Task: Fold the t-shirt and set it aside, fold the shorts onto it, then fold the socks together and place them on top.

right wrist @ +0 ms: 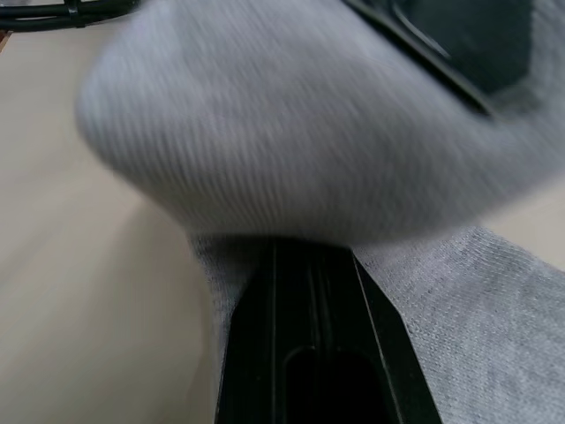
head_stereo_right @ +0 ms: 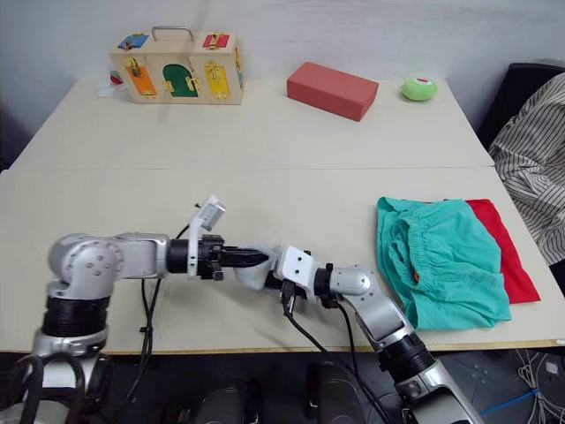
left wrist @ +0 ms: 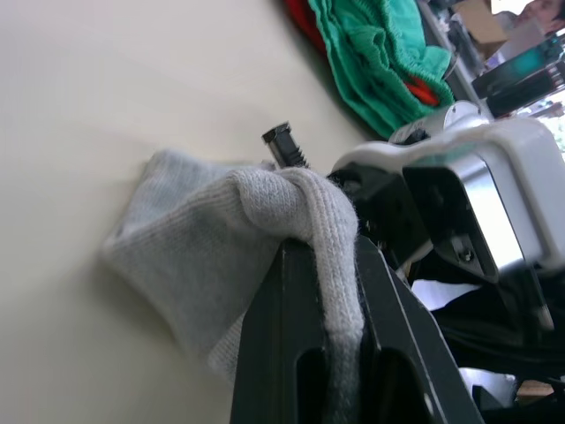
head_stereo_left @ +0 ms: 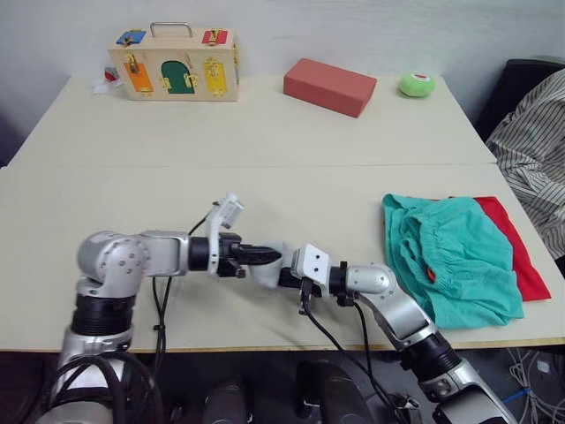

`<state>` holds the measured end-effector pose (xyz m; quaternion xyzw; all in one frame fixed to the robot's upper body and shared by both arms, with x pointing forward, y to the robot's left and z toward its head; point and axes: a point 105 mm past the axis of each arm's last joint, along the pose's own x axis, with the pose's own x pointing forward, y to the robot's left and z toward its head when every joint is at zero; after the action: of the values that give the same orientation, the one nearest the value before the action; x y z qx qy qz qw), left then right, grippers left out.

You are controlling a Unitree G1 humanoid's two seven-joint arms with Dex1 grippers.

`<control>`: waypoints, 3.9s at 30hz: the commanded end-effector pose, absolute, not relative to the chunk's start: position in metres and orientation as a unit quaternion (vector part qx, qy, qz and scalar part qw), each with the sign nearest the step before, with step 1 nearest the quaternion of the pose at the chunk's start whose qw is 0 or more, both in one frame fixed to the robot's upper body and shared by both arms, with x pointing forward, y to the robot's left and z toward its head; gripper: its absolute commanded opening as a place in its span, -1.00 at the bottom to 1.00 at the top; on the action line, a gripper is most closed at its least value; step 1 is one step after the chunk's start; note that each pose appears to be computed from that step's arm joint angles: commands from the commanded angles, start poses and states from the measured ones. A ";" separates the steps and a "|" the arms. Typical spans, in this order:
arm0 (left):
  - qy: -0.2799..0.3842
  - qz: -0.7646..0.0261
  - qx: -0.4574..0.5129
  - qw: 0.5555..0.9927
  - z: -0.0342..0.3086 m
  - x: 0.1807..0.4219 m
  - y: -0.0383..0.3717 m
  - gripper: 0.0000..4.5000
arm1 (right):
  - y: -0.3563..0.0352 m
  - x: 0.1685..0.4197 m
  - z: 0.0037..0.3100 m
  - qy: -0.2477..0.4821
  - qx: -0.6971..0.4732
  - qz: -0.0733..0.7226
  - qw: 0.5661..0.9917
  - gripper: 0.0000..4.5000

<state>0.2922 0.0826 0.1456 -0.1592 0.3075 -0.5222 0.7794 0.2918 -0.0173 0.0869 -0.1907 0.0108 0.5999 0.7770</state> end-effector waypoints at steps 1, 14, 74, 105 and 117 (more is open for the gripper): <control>0.279 -0.536 -0.152 0.782 0.155 0.296 0.073 -0.98 | -0.024 0.290 0.073 0.047 -0.196 0.594 0.779 -1.00; 0.248 -0.562 -0.149 0.775 0.149 0.299 0.061 0.07 | -0.056 0.264 0.111 0.032 -0.179 0.600 0.779 -1.00; -0.022 -0.608 0.087 0.789 0.126 0.313 0.084 -1.00 | -0.134 0.265 0.149 0.110 0.145 0.476 0.860 -0.12; 0.009 -0.606 0.154 0.780 0.102 0.318 0.090 -1.00 | -0.058 0.293 0.109 0.364 0.385 0.371 0.762 0.43; -0.034 -0.617 0.077 0.782 0.134 0.304 0.096 -1.00 | -0.085 0.268 0.142 0.287 0.346 0.439 0.778 -0.96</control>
<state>0.3095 0.0940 0.1079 0.0983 0.0030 -0.6097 0.7865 0.2783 -0.0768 0.1119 0.3566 0.3368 0.3941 0.7772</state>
